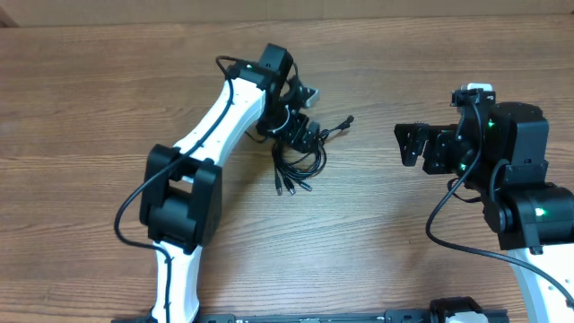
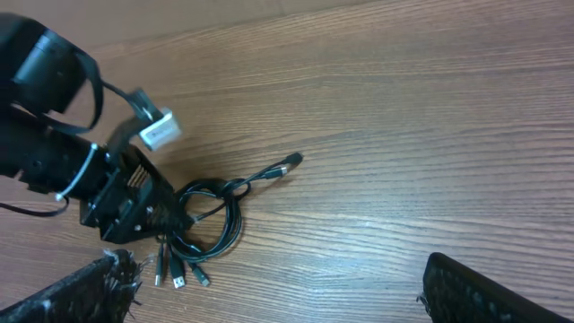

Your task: Untangle cables

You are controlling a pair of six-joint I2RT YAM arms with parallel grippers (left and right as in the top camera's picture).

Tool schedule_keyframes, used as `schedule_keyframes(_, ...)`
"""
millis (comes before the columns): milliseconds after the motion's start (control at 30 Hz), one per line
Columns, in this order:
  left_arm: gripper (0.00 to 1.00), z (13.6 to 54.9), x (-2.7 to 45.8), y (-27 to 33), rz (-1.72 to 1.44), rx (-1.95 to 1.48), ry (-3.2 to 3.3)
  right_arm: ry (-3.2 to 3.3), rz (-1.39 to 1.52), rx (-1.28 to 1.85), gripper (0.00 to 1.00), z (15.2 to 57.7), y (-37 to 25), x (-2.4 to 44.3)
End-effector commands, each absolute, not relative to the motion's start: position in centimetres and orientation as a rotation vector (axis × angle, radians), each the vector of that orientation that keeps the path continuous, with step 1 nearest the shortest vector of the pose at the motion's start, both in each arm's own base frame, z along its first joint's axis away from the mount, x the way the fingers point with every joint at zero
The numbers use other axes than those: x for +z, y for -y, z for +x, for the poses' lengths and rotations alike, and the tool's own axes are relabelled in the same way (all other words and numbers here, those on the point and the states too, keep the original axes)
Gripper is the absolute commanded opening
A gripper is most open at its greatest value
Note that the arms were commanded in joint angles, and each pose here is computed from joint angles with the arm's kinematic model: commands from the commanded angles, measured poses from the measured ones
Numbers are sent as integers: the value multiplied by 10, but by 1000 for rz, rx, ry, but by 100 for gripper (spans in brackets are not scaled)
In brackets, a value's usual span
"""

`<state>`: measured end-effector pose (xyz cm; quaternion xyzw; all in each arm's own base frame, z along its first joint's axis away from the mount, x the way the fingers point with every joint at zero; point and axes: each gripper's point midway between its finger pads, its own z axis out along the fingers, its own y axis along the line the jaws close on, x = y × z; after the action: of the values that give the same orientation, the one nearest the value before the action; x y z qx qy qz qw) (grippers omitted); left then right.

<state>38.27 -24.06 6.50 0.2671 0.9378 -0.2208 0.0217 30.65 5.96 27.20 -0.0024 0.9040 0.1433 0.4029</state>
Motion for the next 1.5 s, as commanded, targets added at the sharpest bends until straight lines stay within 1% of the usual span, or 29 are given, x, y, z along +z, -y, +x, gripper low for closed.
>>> schedule_keyframes(0,88,378,61,243,872,-672,-2919,-2251,-26,351,100,307,-60,285)
schedule_keyframes(100,87,376,60,245,898,-665,-2918,-2251,-24,347,100,307,-60,284)
schedule_keyframes(200,86,368,62,253,996,-707,-2880,-2253,-24,347,100,307,-60,284)
schedule_keyframes(233,82,367,62,255,1016,-708,-2873,-2253,-24,347,100,307,-60,284)
schedule_keyframes(300,70,364,62,259,1041,-707,-2863,-2254,-24,347,100,307,-60,284)
schedule_keyframes(400,70,363,58,261,1081,-647,-2854,-2254,-24,347,100,307,-60,284)
schedule_keyframes(433,69,363,56,261,1089,-622,-2855,-2254,-23,348,100,307,-60,284)
schedule_keyframes(467,52,363,56,261,1095,-600,-2855,-2254,-24,347,100,307,-60,284)
schedule_keyframes(500,4,364,55,260,1099,-576,-2855,-2254,-23,347,100,307,-60,284)
schedule_keyframes(633,4,366,53,259,1081,-548,-2863,-2256,-23,347,100,307,-60,283)
schedule_keyframes(733,4,369,56,256,1008,-553,-2889,-2255,-23,347,100,307,-60,284)
schedule_keyframes(867,4,378,77,254,862,-588,-2924,-2245,-24,348,100,308,-60,286)
schedule_keyframes(1033,4,390,135,255,741,-645,-2906,-2232,-26,349,100,310,-60,288)
schedule_keyframes(1167,4,402,202,265,642,-779,-2796,-2239,-25,350,100,312,-60,286)
schedule_keyframes(1200,4,404,229,270,617,-844,-2737,-2247,-26,355,100,313,-61,284)
schedule_keyframes(1267,4,408,256,272,575,-890,-2675,-2260,-35,378,100,314,-65,280)
schedule_keyframes(1400,4,416,294,272,455,-928,-2601,-2298,-85,499,100,317,-83,270)
schedule_keyframes(1467,4,416,305,273,438,-965,-2576,-2315,-104,550,100,321,-90,264)
